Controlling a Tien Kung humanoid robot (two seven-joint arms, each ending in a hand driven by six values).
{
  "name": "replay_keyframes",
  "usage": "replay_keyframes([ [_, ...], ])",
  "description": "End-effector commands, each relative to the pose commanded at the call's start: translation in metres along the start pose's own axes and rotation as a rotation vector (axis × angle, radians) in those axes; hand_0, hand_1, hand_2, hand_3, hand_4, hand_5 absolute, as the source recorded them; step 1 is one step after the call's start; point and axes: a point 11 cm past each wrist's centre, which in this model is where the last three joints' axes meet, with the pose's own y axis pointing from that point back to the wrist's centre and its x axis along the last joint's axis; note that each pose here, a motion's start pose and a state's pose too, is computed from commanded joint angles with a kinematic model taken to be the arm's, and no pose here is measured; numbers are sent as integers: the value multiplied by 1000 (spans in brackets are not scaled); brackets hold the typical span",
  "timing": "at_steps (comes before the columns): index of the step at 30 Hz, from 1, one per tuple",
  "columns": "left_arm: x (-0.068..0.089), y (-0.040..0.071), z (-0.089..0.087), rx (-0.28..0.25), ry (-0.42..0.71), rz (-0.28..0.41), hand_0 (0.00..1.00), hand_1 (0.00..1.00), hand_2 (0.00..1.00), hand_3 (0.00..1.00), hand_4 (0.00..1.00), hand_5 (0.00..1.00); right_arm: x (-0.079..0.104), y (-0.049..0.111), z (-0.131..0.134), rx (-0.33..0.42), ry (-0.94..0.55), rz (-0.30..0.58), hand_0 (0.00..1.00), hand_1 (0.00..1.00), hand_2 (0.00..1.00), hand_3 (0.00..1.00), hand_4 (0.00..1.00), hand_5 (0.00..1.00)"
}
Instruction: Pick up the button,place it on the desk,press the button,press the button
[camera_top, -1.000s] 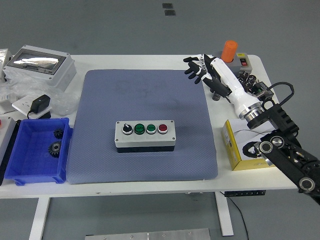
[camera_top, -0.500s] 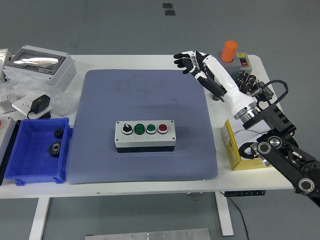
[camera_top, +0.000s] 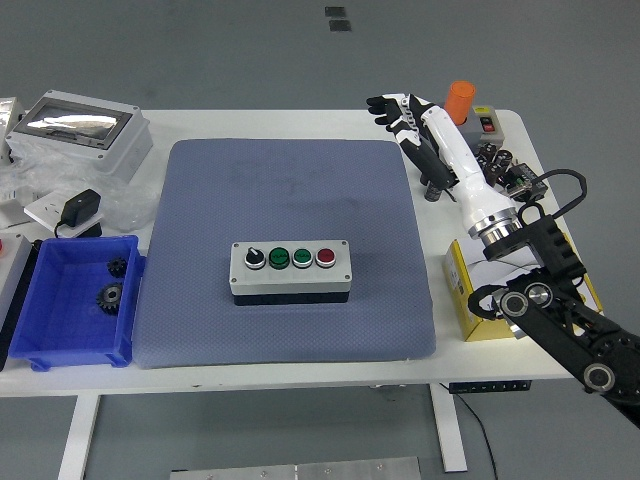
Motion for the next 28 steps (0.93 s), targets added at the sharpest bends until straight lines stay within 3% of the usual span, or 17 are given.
replay_keyframes([
  [1, 0, 0, 0, 0, 0, 0, 673, 628, 618, 750, 970, 780, 0, 0, 0, -1, 8, 8, 699, 712, 744, 753, 440, 320],
  [6, 0, 0, -1, 0, 0, -1, 673, 628, 618, 750, 970, 780, 0, 2, 3, -7, 27, 23, 699, 712, 744, 753, 440, 320],
  [7, -1, 0, -1, 1, 0, -1, 673, 628, 618, 747, 971, 787, 0, 2, 3, -7, 31, 25, 642, 672, 714, 747, 859, 282],
  [12, -1, 0, -2, 5, 1, -1, 673, 628, 618, 747, 971, 787, -1, 4, 5, -12, 34, 23, 642, 672, 714, 747, 859, 282],
  [13, -1, 0, -3, 6, 1, -1, 674, 628, 618, 746, 966, 794, -2, 5, 6, -16, 35, 15, 719, 727, 760, 824, 998, 586],
  [18, 0, 0, -1, 3, 2, 0, 674, 628, 618, 746, 966, 794, -14, 10, 11, -37, 33, -17, 719, 727, 760, 824, 998, 586],
  [19, 0, 0, -1, 2, 2, 0, 674, 628, 618, 746, 965, 799, -16, 11, 12, -39, 32, -20, 810, 798, 815, 896, 998, 788],
  [24, 4, 1, 1, 0, 0, 8, 674, 628, 618, 746, 965, 799, -27, 18, 18, -57, 48, -33, 810, 798, 815, 896, 998, 788],
  [25, 6, 1, 1, 1, -1, 10, 675, 628, 618, 748, 966, 805, -28, 19, 19, -63, 49, -36, 878, 866, 895, 933, 998, 911],
  [28, 7, 1, 1, 2, -3, 14, 675, 628, 618, 748, 966, 805, -30, 23, 24, -79, 41, -35, 878, 866, 895, 933, 998, 911],
])
